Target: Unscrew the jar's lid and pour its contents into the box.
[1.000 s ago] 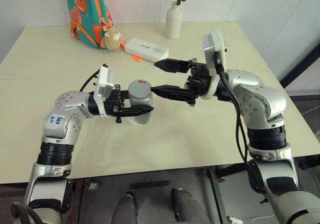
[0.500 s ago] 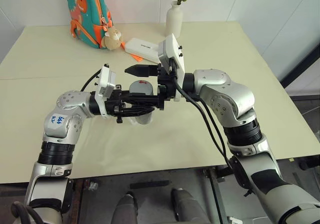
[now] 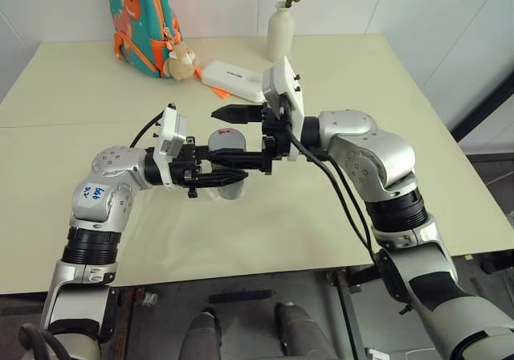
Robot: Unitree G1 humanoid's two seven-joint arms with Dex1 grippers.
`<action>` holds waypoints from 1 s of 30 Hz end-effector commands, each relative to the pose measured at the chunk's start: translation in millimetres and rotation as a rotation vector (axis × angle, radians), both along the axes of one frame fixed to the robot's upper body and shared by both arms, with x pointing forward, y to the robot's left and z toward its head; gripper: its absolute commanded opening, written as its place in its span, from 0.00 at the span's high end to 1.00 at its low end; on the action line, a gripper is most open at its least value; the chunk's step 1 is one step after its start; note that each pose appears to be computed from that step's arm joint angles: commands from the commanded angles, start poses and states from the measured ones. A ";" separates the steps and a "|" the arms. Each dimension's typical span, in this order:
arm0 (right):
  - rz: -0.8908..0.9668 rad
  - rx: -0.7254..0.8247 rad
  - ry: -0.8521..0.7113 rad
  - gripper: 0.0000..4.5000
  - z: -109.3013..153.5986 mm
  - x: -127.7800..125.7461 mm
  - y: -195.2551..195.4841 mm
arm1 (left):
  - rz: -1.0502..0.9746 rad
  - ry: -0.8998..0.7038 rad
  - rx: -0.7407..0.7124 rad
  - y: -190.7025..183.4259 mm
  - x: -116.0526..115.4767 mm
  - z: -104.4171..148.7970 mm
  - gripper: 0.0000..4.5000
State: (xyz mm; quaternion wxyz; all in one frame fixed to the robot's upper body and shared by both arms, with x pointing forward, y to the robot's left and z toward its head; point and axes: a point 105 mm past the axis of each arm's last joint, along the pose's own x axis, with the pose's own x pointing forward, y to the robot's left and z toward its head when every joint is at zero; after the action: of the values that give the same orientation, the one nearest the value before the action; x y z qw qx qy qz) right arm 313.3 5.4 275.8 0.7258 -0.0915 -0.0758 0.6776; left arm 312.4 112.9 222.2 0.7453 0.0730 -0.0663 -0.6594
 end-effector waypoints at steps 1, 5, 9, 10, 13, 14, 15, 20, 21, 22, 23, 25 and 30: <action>-0.058 0.024 -0.010 0.01 5.8 9.0 -20.1 | -0.035 -0.068 -0.012 -3.1 -4.9 13.9 0.56; -0.051 0.024 0.006 0.01 4.1 7.8 -25.0 | -0.033 -0.067 -0.012 -2.4 -4.1 13.9 0.56; -0.030 0.024 0.016 0.01 3.2 4.6 -26.3 | -0.031 -0.067 -0.012 -1.9 -3.6 14.1 0.56; -0.019 0.025 0.019 0.01 3.3 3.0 -26.1 | -0.031 -0.067 -0.011 -1.7 -3.5 14.2 0.56; 0.030 0.036 0.030 0.01 5.6 -4.5 -24.2 | -0.031 -0.068 -0.009 -0.8 -3.5 14.4 0.56; 0.042 0.042 0.034 0.01 6.8 -6.5 -23.4 | -0.030 -0.068 -0.009 -0.6 -3.4 14.5 0.56; 0.056 0.050 0.039 0.01 8.5 -8.7 -22.2 | -0.030 -0.068 -0.008 -0.3 -3.4 14.5 0.56; 0.077 0.066 0.047 0.01 13.6 -11.1 -13.2 | -0.031 -0.067 -0.008 -0.4 -4.0 14.5 0.56; 0.077 0.067 0.051 0.01 13.6 -10.3 -11.0 | -0.031 -0.067 -0.009 -0.6 -4.2 14.4 0.56; 0.077 0.065 0.055 0.01 13.1 -9.7 -9.2 | -0.032 -0.067 -0.009 -0.8 -4.5 14.3 0.56; 0.078 0.063 0.064 0.01 12.1 -9.6 -7.3 | -0.032 -0.066 -0.009 -0.9 -4.7 14.1 0.56; 0.087 0.058 0.075 0.01 10.3 -10.3 -4.0 | -0.032 -0.066 -0.008 -0.9 -5.0 13.8 0.56; 0.112 0.049 0.093 0.01 6.9 -14.1 2.5 | -0.028 -0.066 -0.005 0.0 -5.6 13.1 0.56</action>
State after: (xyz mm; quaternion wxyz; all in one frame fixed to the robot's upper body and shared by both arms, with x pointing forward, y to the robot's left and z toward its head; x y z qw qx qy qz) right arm 305.1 3.9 272.5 0.7012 -0.0324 -0.0461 0.7107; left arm 312.1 113.4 221.3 0.7402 0.0719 -0.0652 -0.6654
